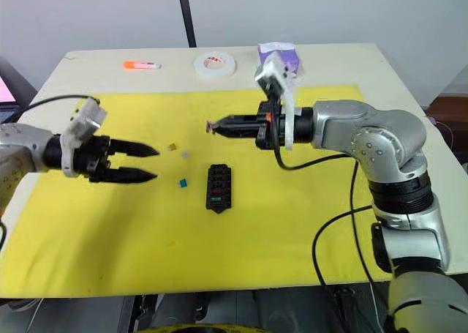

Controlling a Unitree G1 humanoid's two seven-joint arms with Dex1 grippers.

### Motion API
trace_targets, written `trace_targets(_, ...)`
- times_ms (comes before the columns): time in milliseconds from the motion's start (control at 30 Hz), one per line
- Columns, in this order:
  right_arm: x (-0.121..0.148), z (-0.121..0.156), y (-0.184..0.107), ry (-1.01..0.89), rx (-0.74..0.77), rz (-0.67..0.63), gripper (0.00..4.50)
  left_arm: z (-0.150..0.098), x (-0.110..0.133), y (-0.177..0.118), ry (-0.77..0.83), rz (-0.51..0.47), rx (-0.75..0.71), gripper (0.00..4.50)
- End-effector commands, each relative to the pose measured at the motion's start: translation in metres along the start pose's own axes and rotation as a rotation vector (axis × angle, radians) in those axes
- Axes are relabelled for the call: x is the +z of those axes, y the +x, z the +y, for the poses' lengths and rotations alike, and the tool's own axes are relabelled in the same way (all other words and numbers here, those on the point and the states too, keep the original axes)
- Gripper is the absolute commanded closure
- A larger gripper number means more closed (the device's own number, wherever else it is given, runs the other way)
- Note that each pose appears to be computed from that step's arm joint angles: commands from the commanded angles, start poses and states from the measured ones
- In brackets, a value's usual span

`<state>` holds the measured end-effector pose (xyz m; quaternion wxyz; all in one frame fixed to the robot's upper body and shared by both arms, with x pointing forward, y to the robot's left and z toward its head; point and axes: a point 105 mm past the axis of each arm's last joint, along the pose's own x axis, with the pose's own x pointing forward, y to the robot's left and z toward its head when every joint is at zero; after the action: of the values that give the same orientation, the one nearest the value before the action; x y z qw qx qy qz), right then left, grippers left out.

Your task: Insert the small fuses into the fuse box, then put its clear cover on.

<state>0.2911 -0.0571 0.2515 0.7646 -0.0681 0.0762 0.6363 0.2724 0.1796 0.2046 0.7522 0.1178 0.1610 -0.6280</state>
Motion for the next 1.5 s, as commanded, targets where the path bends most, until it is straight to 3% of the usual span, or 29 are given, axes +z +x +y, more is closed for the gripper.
trace_targets(33, -0.002, 0.006, 0.003, -0.096, 0.017, 0.042, 4.50, -0.013, 0.003, -0.002, 0.103, 0.084, -0.038, 1.17)
trace_targets(200, -0.029, 0.014, 0.012, -0.142, 0.050, 0.130, 4.50, -0.020, -0.007, 0.005, 0.145, 0.136, -0.066, 1.17)
trace_targets(367, -0.059, 0.018, 0.021, -0.219, 0.069, 0.163, 4.50, -0.024, -0.008, 0.023, 0.156, 0.084, -0.090, 1.17)
trace_targets(667, -0.069, 0.013, 0.029, -0.220, 0.061, 0.141, 4.50, -0.026, -0.016, 0.034, 0.137, 0.074, -0.101, 1.17)
trace_targets(1500, -0.095, -0.001, 0.032, -0.263, 0.024, 0.232, 4.50, -0.027, -0.021, 0.041, 0.106, 0.056, -0.089, 1.17)
